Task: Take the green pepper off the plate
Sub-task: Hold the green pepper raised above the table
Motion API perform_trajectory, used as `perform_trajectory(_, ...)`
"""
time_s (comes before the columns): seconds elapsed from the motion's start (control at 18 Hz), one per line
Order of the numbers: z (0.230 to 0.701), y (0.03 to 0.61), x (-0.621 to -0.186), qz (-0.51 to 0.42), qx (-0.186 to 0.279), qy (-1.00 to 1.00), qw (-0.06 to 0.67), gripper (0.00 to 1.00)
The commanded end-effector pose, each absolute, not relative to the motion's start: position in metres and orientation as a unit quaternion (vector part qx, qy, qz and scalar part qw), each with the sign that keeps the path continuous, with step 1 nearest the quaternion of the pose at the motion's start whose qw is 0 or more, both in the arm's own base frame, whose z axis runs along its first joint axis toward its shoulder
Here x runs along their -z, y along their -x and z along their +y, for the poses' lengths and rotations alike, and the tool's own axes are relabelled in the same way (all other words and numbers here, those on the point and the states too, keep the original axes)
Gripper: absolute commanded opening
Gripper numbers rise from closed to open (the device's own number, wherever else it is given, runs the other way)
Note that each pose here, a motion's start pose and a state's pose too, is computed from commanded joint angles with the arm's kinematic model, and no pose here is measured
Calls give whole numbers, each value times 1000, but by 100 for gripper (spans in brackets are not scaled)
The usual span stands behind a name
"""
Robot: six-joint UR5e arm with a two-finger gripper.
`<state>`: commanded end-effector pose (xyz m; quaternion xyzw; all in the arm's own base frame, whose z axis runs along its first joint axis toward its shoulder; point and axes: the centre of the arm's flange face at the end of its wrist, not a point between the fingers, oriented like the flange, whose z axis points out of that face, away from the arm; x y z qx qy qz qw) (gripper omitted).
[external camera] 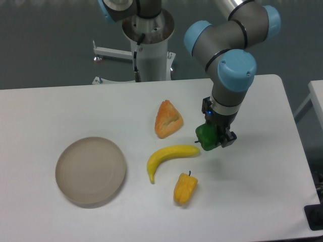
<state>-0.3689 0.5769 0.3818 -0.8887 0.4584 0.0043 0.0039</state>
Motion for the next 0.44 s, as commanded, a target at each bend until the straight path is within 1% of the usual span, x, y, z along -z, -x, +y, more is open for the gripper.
perform_trajectory(0.44,571,370,-381,465,-4,885,4,4)
